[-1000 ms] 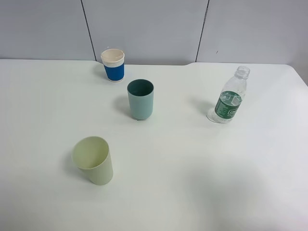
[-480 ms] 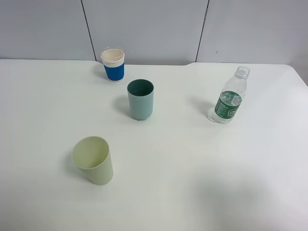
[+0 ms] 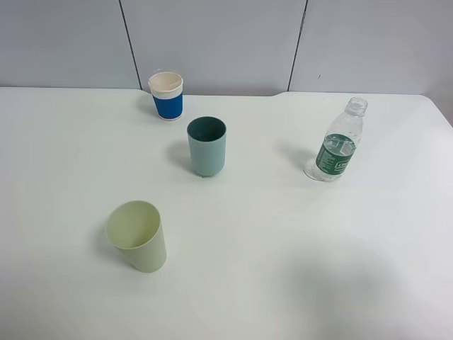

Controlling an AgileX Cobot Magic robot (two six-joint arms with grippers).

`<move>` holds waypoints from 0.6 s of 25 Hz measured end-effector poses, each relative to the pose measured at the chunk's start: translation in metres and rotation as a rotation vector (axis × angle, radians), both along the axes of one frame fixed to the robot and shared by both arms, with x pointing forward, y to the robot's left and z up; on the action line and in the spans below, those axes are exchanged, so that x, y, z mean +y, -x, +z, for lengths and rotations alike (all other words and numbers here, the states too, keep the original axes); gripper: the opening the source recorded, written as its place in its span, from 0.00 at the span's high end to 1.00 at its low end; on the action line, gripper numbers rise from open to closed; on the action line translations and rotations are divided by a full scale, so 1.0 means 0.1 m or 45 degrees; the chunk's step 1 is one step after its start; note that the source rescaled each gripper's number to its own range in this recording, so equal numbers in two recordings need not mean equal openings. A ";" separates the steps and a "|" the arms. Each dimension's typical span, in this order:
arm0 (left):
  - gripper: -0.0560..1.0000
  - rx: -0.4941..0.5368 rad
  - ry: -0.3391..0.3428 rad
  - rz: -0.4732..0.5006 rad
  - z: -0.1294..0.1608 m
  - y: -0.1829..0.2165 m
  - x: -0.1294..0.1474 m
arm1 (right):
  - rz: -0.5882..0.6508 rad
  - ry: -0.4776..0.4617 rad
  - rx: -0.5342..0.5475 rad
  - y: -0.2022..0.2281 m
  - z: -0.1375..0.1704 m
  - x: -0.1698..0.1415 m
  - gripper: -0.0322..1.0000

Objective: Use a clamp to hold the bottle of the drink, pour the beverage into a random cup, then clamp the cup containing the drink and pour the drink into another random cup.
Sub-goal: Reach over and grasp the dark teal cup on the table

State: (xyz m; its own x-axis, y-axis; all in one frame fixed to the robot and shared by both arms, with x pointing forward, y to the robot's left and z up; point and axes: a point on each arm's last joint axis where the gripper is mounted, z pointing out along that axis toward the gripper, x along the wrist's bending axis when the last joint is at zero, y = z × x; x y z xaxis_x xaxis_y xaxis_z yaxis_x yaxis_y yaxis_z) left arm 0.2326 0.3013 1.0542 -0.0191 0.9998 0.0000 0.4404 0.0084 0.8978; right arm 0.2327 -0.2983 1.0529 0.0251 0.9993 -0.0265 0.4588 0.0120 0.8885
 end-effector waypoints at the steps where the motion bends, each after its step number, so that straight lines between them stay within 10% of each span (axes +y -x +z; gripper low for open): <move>1: 0.00 0.000 0.000 0.000 0.00 0.00 0.00 | 0.000 0.000 0.000 0.00 0.00 0.00 0.05; 15: 0.00 0.000 0.000 0.000 0.00 0.00 0.00 | 0.000 -0.001 0.000 0.00 0.00 0.00 0.05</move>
